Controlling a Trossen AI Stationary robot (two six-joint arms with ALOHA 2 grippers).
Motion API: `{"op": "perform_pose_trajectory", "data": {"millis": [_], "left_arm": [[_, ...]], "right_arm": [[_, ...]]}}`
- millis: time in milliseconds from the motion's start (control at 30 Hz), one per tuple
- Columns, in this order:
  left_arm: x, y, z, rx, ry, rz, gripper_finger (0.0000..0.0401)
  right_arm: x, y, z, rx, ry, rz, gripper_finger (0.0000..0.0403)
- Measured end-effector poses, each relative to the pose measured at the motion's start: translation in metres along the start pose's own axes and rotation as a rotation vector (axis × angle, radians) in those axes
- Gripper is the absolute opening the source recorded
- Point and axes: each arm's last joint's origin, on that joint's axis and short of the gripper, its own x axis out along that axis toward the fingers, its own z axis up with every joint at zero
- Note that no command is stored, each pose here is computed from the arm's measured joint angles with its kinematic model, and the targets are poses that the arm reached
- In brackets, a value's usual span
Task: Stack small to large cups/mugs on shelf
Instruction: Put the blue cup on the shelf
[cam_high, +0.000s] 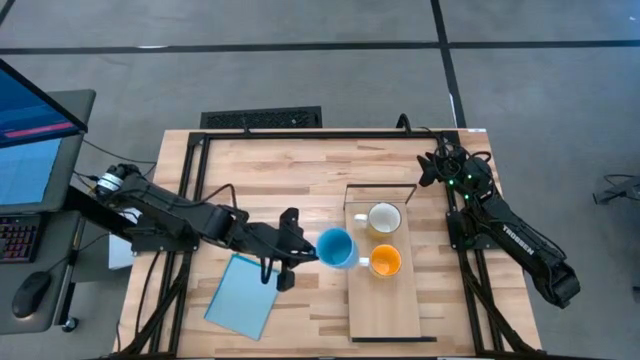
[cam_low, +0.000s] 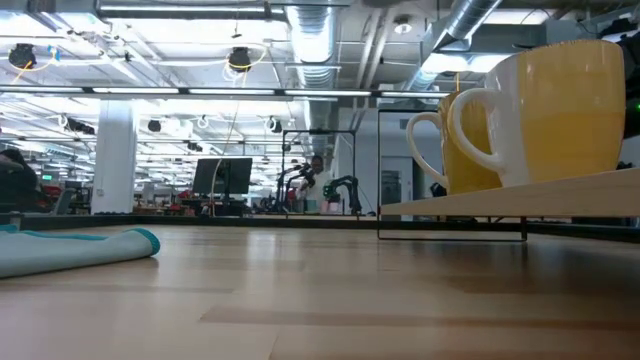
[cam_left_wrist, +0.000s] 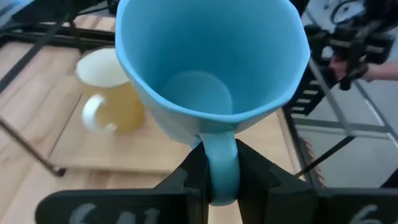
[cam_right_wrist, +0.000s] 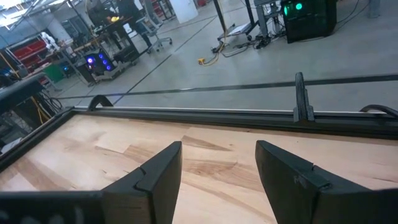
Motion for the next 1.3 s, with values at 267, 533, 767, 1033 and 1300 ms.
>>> {"op": "perform_pose_trajectory", "data": {"millis": [267, 533, 767, 1033, 1300], "left_arm": [[0.028, -0.009, -0.006, 0.018, 0.034, -0.038, 0.0034], [0.077, -0.03, 0.011, 0.134, 0.129, -0.127, 0.0034], [0.102, -0.034, 0.029, 0.218, 0.188, -0.236, 0.0034], [0.127, -0.031, 0.024, 0.204, 0.265, -0.411, 0.0034], [0.131, -0.019, 0.025, 0.223, 0.271, -0.412, 0.0034]], "right_arm": [[0.0, 0.0, 0.0, 0.001, 0.0, 0.0, 0.0226], [0.003, -0.002, -0.004, 0.007, 0.047, -0.017, 0.0226], [0.008, -0.004, -0.011, -0.005, 0.13, -0.037, 0.0226], [0.009, -0.005, -0.012, -0.009, 0.148, -0.039, 0.0226], [0.009, -0.004, -0.011, -0.004, 0.138, -0.035, 0.0226]]}}
